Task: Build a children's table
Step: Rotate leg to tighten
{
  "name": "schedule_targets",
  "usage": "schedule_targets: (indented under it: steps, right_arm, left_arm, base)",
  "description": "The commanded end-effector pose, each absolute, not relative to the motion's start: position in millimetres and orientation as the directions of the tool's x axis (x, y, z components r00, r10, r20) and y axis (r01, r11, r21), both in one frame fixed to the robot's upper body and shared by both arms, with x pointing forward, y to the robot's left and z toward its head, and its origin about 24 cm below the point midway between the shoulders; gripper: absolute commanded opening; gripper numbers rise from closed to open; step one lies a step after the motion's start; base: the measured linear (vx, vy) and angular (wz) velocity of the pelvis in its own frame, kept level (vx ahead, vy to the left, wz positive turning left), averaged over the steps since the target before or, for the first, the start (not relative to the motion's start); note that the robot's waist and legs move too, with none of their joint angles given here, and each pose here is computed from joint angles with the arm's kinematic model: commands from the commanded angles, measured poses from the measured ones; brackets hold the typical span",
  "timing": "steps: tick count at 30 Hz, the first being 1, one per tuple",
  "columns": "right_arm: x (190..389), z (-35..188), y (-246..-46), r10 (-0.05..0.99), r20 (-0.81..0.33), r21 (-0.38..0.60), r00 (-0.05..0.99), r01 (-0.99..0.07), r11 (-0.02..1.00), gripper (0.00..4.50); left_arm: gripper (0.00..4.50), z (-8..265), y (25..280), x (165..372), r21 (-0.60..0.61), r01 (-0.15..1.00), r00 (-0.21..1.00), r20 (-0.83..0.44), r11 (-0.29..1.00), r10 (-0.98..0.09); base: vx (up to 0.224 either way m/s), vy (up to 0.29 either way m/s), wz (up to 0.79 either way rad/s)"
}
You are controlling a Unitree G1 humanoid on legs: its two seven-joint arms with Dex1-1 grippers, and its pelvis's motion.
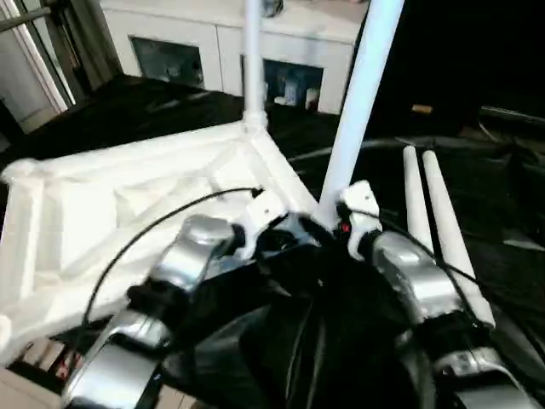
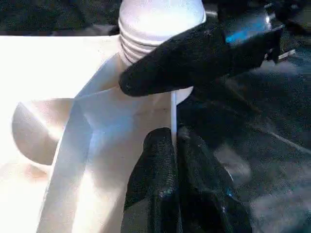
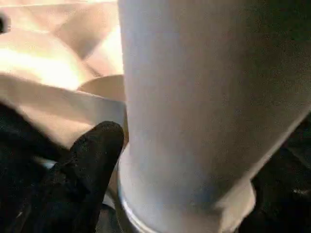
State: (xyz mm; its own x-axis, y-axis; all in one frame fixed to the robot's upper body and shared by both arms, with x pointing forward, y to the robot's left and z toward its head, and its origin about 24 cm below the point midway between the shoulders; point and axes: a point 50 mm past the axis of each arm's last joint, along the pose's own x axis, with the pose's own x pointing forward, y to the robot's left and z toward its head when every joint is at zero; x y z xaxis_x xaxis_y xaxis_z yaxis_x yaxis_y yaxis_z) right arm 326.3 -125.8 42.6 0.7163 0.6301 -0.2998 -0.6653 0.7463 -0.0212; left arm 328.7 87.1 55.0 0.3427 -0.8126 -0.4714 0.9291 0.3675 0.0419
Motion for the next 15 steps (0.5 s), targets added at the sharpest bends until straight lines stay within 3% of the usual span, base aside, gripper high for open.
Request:
schedule_targets:
  steps: [1, 6, 12, 13, 15]
  right_arm:
    - [320.0, 52.1, -118.8, 0.734, -0.271, -0.034, 0.623, -0.768, 0.639, 3.64]
    - [308.3, 60.9, -132.5, 0.829, -0.273, -0.030, 0.489, -0.865, 0.500, 3.64]
    - [303.2, 68.1, -137.9, 0.869, -0.262, -0.018, 0.420, -0.902, 0.431, 3.64]
    - [303.2, 68.1, -137.9, 0.869, -0.262, -0.018, 0.420, -0.902, 0.431, 3.39]
    - [301.2, 66.3, -137.9, 0.872, -0.281, -0.015, 0.400, -0.911, 0.412, 3.30]
  left_arm:
    - [0.00, 69.9, 74.4, 319.7, 0.049, 0.971, 0.236, -0.367, 0.234, -0.900]
    - [0.00, 67.8, 93.9, 307.3, 0.036, 0.990, 0.136, -0.423, 0.134, -0.896]
    - [0.00, 66.4, 109.5, 303.0, -0.008, 0.995, 0.086, -0.451, 0.100, -0.888]
    - [0.00, 66.4, 109.5, 303.0, -0.008, 0.995, 0.086, -0.451, 0.100, -0.888]
    - [0.00, 66.9, 110.6, 302.8, -0.010, 0.995, 0.084, -0.453, 0.099, -0.888]
  base:
    - [0.000, 0.000, 0.00]
    - [0.000, 0.000, 0.00]
    - [0.000, 0.000, 0.00]
    - [0.000, 0.000, 0.00]
    - [0.000, 0.000, 0.00]
